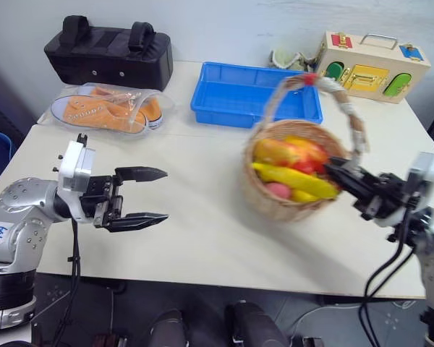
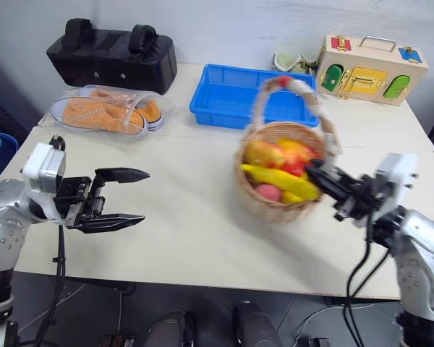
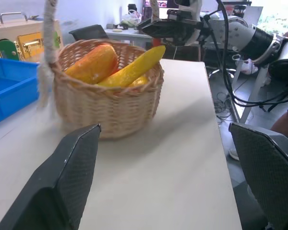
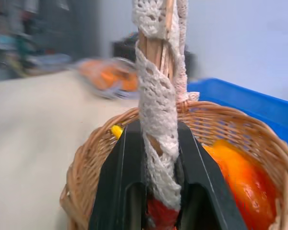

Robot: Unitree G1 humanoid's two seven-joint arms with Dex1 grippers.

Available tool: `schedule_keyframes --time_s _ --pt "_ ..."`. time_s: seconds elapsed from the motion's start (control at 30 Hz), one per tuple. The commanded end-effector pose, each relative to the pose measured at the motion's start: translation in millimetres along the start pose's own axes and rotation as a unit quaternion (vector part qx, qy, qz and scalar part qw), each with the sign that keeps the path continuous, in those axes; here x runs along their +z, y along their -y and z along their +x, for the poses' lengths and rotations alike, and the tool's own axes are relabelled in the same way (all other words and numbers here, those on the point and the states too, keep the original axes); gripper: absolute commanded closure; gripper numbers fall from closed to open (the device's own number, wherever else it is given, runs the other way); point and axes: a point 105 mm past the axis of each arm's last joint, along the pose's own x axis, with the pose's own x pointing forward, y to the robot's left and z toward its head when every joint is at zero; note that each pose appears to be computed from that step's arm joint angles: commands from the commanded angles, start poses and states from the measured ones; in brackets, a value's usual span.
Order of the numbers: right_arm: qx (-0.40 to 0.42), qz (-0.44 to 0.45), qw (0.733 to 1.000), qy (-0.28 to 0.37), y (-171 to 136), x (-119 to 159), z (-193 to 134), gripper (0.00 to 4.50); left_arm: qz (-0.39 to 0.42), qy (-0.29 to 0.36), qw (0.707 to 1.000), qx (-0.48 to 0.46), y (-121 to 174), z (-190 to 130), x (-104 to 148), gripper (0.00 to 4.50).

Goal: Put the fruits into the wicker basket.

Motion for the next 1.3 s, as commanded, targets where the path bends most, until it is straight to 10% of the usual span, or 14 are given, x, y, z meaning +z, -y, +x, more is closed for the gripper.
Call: schedule_keyframes --time_s 0.03,0.5,0.93,1.3 --pt "-0.083 -0.051 0.995 0.01 35.3 18.4 -26.4 4.28 0.023 0.005 1.0 -0.008 -4.0 4.6 6.2 0.0" --pt "-0.175 -0.021 0.984 -0.01 102.6 -9.6 -40.5 4.28 0.031 0.004 0.999 -0.026 -11.0 11.1 8.8 0.0" --pt "-0.1 -0.074 0.991 -0.05 73.7 14.5 -80.5 0.03 0.014 -0.042 0.999 0.019 -23.7 -20.2 -5.8 0.0" --pt "0.122 -0.106 0.975 -0.151 -8.7 -32.5 -100.7 0.03 0.002 -0.174 0.973 0.155 -7.9 -89.1 -74.7 0.0"
